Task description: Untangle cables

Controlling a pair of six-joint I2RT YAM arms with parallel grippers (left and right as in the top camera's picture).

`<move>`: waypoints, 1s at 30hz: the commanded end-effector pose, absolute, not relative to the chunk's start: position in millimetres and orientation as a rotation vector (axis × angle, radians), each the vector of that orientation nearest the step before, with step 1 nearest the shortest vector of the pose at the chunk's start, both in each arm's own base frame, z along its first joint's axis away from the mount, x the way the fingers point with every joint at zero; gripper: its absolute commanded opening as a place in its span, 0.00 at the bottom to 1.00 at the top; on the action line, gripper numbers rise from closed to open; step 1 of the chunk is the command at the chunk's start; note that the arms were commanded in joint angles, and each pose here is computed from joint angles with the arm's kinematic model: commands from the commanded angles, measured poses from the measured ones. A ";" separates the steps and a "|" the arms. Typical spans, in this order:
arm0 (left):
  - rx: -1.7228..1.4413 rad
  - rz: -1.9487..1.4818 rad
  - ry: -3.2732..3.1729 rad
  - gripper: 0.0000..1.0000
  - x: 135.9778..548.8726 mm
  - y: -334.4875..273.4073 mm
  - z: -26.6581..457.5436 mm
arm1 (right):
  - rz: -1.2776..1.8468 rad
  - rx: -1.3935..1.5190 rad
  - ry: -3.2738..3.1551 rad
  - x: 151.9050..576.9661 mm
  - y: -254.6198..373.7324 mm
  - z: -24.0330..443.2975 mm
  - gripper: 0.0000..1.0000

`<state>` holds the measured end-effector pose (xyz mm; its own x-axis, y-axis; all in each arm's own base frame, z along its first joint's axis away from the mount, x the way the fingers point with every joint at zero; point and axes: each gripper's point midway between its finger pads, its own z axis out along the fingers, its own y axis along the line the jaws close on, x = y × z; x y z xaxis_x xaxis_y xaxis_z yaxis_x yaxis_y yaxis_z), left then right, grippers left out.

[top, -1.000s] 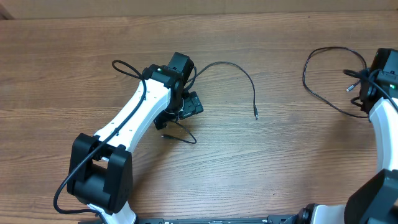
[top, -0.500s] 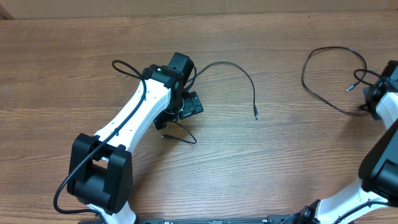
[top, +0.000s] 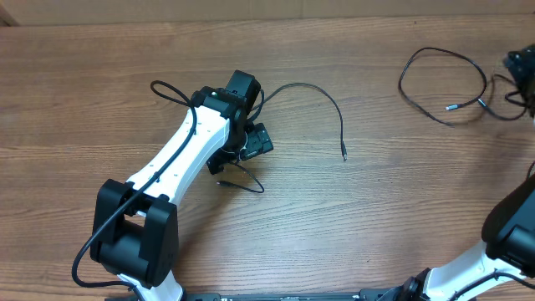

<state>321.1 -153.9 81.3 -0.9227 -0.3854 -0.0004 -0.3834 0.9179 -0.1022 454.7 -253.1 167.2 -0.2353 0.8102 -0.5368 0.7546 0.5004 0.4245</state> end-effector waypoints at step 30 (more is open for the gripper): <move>-0.600 -0.150 3.067 1.00 319.8 -155.9 78.2 | 0.671 0.774 2.460 328.2 34.7 267.6 1.00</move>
<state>321.1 -154.0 81.3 -0.9228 -0.3854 -0.0001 -0.3833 0.9179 -0.1025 338.9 24.5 277.1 -0.7081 0.6488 -0.2786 0.4066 0.6972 0.5904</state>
